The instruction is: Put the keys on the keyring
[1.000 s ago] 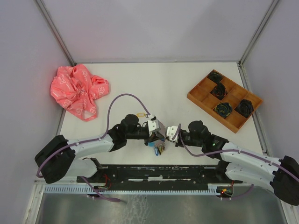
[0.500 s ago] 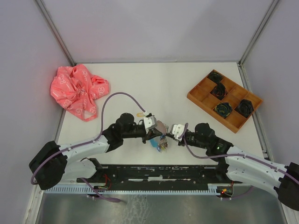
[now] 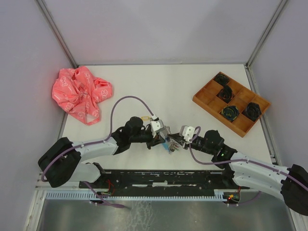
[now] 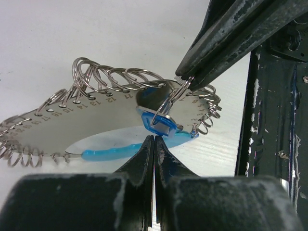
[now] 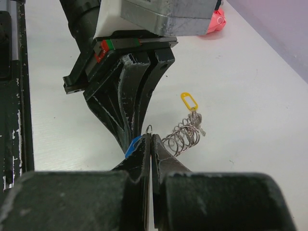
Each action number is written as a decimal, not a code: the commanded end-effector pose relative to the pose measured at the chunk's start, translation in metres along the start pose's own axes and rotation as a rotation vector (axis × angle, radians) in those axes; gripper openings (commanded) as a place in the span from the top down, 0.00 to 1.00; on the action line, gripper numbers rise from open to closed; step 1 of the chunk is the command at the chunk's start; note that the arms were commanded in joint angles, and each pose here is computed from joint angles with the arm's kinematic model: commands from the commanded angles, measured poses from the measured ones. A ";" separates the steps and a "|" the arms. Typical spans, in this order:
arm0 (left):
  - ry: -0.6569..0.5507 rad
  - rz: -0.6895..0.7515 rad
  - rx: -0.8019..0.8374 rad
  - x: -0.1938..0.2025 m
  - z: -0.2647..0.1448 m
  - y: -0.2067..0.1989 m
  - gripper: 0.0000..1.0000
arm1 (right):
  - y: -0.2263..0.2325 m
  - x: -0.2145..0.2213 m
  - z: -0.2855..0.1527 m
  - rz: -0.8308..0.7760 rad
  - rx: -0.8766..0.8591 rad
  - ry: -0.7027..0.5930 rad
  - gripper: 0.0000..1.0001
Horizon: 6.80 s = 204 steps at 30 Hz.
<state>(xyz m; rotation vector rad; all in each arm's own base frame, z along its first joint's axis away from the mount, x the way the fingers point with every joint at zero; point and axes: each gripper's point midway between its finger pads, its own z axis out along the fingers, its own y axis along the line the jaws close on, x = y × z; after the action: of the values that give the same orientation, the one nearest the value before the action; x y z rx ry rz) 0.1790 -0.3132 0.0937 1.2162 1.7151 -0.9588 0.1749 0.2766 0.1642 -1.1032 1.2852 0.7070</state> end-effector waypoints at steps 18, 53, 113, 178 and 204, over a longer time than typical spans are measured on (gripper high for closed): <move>-0.353 0.229 -0.048 -0.066 -0.043 -0.009 0.60 | -0.003 -0.030 0.001 -0.113 -0.044 -0.067 0.99; -0.215 0.288 0.250 -0.050 -0.008 -0.016 0.75 | 0.003 -0.039 -0.003 -0.150 -0.134 -0.077 0.99; 0.000 -0.146 -0.086 -0.018 0.008 -0.009 0.48 | -0.010 0.052 -0.042 0.728 0.342 0.312 0.00; -0.345 0.011 -0.225 -0.035 -0.064 0.010 0.39 | 0.007 0.037 -0.006 0.773 0.076 0.889 0.97; -0.249 0.343 -0.131 -0.029 -0.009 -0.015 0.29 | 0.000 0.005 -0.013 0.746 0.053 0.903 0.96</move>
<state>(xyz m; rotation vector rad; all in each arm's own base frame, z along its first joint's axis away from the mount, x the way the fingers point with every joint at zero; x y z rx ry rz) 0.1578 -0.2986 0.0876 1.2250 1.4647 -0.7643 0.1631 0.2519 0.1342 -0.9080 2.6295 0.6516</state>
